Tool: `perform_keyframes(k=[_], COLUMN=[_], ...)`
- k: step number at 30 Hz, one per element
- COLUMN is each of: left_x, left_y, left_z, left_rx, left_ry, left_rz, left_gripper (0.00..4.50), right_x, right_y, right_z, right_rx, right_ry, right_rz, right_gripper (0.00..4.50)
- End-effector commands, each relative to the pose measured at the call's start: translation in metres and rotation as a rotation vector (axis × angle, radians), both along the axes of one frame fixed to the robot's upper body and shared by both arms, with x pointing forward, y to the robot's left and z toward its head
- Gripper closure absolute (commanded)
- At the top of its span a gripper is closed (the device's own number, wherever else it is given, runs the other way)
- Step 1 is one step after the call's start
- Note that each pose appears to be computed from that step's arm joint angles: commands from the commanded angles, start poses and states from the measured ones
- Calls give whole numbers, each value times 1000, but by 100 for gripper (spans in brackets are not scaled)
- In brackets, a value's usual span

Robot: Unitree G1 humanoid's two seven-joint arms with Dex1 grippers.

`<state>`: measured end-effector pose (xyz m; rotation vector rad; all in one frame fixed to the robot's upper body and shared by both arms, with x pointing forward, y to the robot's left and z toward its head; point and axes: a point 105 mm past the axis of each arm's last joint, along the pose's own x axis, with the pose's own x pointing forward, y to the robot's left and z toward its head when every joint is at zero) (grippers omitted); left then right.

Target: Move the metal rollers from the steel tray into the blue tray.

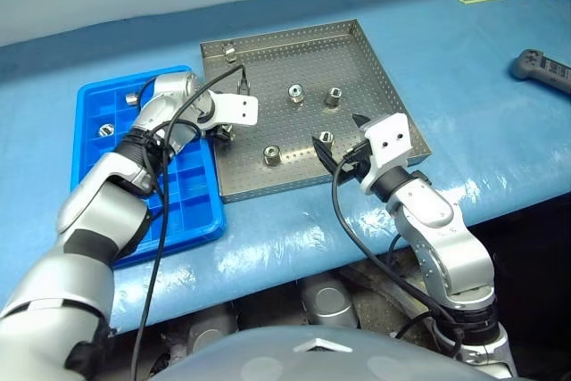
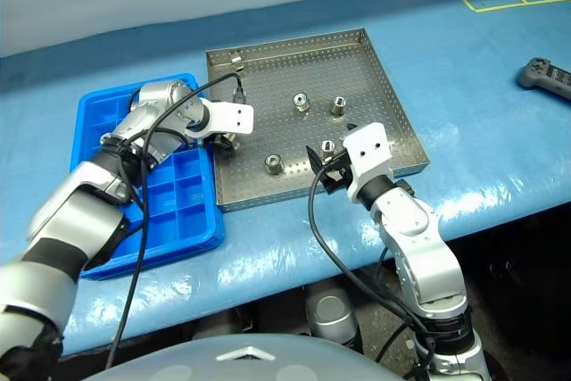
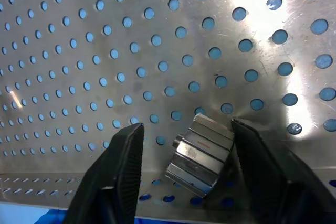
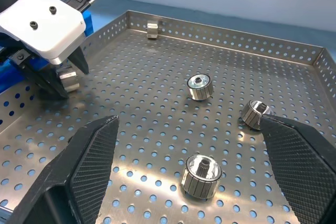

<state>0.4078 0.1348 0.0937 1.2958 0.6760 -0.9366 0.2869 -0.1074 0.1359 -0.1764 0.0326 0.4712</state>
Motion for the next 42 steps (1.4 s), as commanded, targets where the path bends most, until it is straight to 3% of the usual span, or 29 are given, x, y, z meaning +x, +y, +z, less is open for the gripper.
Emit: perform_keyframes(k=[1, 5, 9, 14, 18, 25, 29, 31, 42], left_x=[3, 3, -1, -7, -16, -46, -66, -74, -89], left_y=[12, 8, 5, -11, -23, 12, 47, 64, 133], left_z=[2, 4, 8, 31, 64, 76, 60, 61, 44], left_rx=[29, -6, -73, -300, -576, -852, -820, -872, -843], left_ry=[-16, -20, -6, 14, 8, -83, -162, -206, -383], left_rz=[36, 37, 40, 71, 81, 175, 248, 336, 701], left_gripper=[278, 278, 307, 307, 307, 307, 307, 307, 307], right_x=[-2, -1, -1, -1, 0, -3, -3, -2, 1], right_y=[2, 2, 1, 1, 1, -6, -12, -12, 1], right_z=[14, 14, 12, 11, 11, 8, 6, 5, 3], right_rx=[8, 2, -2, -7, -16, -45, -71, -75, -82], right_ry=[-61, -63, -60, -59, -59, -27, -13, -3, 20], right_rz=[3, 4, 3, 2, 7, 29, 27, 39, 115], right_gripper=[0, 0, 0, 0, 0, 0, 0, 0, 0])
